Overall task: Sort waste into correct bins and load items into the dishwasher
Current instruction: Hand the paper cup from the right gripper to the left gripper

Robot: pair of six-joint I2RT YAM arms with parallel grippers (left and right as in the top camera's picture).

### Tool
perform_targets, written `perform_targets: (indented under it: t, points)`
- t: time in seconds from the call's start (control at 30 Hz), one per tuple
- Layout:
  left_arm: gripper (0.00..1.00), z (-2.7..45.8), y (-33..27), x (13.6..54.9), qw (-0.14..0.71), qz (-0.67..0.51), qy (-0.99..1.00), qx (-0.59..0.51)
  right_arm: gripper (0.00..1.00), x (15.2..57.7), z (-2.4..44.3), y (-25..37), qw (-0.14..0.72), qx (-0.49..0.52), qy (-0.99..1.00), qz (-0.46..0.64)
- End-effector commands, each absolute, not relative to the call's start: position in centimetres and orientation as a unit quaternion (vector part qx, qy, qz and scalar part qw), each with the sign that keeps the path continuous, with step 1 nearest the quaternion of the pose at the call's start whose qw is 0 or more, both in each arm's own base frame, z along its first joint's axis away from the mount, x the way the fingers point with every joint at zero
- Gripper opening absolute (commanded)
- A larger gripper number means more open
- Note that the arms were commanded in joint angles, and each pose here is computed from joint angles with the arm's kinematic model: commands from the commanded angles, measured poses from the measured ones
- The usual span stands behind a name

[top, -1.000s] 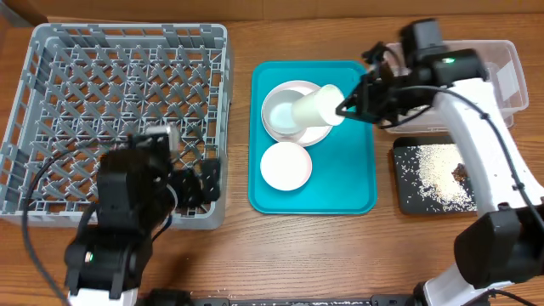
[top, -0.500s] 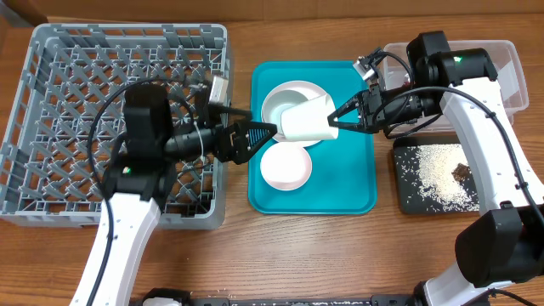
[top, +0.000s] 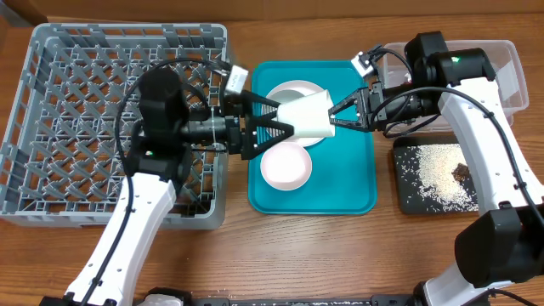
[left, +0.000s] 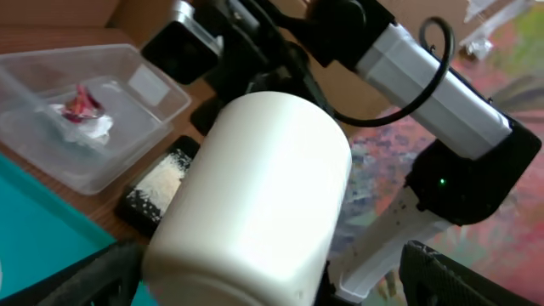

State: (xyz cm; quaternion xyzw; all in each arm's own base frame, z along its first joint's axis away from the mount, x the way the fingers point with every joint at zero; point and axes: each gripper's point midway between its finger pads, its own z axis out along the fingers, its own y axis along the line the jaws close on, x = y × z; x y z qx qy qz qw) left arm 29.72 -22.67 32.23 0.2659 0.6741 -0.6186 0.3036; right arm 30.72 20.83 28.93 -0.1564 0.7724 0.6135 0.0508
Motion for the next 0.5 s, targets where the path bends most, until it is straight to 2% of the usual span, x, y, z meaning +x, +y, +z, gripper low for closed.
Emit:
perform_targets:
  t: [0.0,0.2,0.27,0.33,0.47]
  points:
    - [0.96,32.8,-23.4,29.6,0.293,-0.626,0.674,0.261,0.04,30.1,30.4,21.7,0.058,-0.175,0.751,0.634]
    - [0.92,32.8,-24.1,29.3,0.291,-0.626,0.674,0.264,0.04,29.6,30.9,22.4,0.053,-0.184,0.739,0.646]
    - [0.89,32.8,-24.1,29.5,0.295,-0.623,0.676,0.259,0.04,29.5,30.9,22.6,0.052,-0.187,0.738,0.646]
    - [0.82,32.7,-24.1,29.7,0.298,-0.621,0.678,0.257,0.04,29.4,30.9,22.8,0.050,-0.189,0.738,0.646]
    - [0.78,32.7,-24.1,29.7,0.298,-0.621,0.678,0.257,0.04,29.3,30.9,22.9,0.048,-0.191,0.737,0.646]
